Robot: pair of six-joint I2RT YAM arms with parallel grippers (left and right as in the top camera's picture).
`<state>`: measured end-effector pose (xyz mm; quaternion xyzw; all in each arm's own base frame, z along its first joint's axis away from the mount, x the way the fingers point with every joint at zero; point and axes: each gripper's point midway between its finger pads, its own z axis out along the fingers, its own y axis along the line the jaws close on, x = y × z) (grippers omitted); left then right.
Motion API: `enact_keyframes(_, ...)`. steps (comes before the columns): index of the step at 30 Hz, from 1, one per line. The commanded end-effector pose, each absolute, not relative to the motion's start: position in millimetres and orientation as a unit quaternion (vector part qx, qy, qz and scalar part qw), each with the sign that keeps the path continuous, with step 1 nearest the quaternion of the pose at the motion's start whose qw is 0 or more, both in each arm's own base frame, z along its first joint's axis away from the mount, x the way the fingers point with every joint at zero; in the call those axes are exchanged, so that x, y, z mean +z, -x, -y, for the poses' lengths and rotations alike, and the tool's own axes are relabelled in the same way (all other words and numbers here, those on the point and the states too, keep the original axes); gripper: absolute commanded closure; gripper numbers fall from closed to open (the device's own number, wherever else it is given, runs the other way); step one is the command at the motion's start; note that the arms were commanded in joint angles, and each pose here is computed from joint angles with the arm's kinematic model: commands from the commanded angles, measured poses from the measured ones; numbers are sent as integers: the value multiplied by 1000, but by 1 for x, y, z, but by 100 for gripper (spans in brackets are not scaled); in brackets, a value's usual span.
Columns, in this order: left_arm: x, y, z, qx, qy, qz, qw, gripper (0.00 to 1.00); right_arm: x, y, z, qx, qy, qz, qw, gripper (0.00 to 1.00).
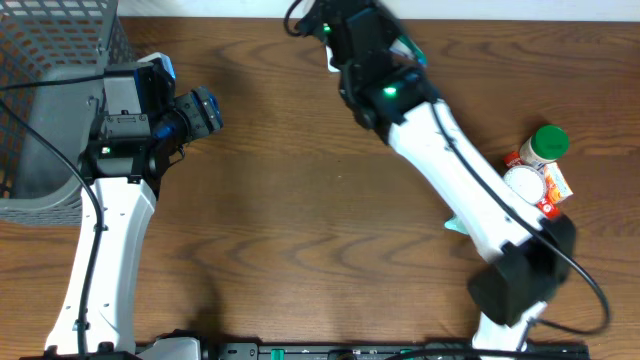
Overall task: Scan the item barcode
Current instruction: 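Hold the green glove package barcode against the white scanner, right gripper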
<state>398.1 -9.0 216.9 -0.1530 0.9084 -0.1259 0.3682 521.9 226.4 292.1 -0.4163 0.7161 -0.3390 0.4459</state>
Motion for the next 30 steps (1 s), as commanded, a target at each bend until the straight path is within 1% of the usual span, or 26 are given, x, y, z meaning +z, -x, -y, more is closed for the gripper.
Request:
enact_keyframes(1, 230, -401, 5, -122, 153, -902, 384, 18, 277, -540, -232, -420, 481, -659, 398, 99)
enact_keyframes(5, 230, -401, 5, -122, 153, -902, 384, 18, 261, -567, -251, -473, 498, -605, 403, 99)
enact_keyframes(10, 230, -401, 5, -121, 153, -902, 384, 18, 246, -590, -270, -514, 506, -551, 419, 99)
enact_keyframes(13, 230, -401, 5, -122, 153, -902, 384, 18, 222, -599, -280, -528, 531, -520, 410, 99)
enact_keyframes(19, 230, -401, 5, -122, 153, -902, 384, 18, 187, -612, -298, -539, 543, -481, 428, 99)
enact_keyframes(23, 230, -401, 5, -122, 153, -902, 384, 18, 169, -615, -310, -520, 567, -462, 442, 99)
enact_keyframes(30, 230, -401, 5, -122, 153, -902, 384, 18, 165, -615, -323, -498, 585, -443, 461, 99)
